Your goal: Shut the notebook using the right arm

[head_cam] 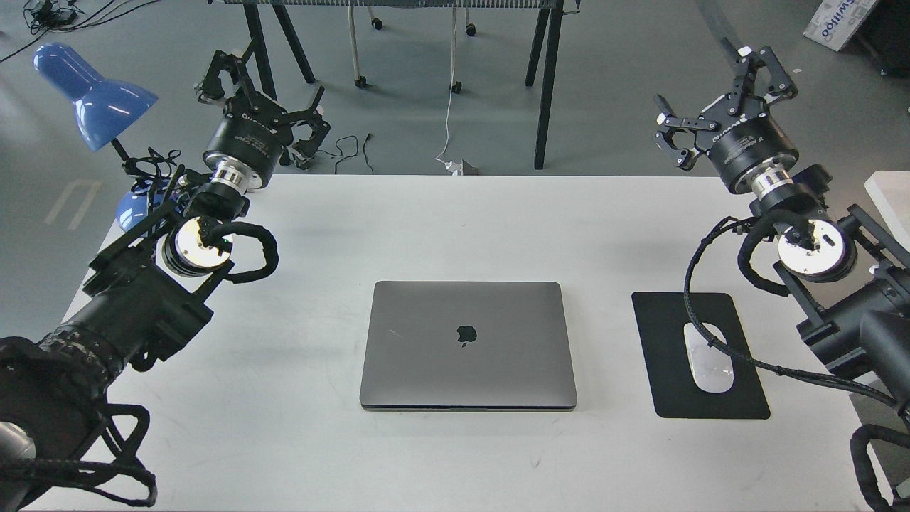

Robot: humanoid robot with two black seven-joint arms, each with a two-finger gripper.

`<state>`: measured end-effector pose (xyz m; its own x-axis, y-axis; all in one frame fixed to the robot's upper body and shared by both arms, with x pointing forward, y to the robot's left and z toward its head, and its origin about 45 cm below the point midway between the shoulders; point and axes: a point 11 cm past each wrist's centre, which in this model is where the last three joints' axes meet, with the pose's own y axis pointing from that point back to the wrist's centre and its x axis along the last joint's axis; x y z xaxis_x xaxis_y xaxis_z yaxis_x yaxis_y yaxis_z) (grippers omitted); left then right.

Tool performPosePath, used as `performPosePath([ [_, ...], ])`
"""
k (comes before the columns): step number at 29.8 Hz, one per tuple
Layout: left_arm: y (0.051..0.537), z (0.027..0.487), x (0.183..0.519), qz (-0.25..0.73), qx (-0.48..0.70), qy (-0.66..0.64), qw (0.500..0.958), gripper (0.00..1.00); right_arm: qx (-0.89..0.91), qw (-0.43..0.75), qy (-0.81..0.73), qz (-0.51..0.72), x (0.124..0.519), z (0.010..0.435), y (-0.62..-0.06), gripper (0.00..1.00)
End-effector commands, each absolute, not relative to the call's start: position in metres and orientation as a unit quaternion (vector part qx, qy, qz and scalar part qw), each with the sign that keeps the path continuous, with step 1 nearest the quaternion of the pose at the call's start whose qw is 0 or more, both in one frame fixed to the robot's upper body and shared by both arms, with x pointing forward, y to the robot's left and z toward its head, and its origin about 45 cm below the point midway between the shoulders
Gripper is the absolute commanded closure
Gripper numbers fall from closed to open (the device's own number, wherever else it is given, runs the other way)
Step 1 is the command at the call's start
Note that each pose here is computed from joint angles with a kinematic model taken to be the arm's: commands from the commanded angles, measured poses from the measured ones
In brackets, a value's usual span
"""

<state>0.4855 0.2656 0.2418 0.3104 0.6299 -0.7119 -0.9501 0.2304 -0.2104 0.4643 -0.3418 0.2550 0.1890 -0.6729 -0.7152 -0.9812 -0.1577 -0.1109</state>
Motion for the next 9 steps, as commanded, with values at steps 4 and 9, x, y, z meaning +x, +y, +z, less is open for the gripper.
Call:
performPosePath([
  [4, 0.265, 0.241, 0.485, 0.531, -0.319, 0.25, 0.744, 0.0, -0.678, 0.298, 0.615, 0.27, 0.464, 0.241, -0.372, 0.0],
  [9, 0.265, 0.241, 0.485, 0.531, -0.318, 0.25, 0.745, 0.0, -0.679, 0.287, 0.617, 0.276, 0.464, 0.236, -0.367, 0.0],
])
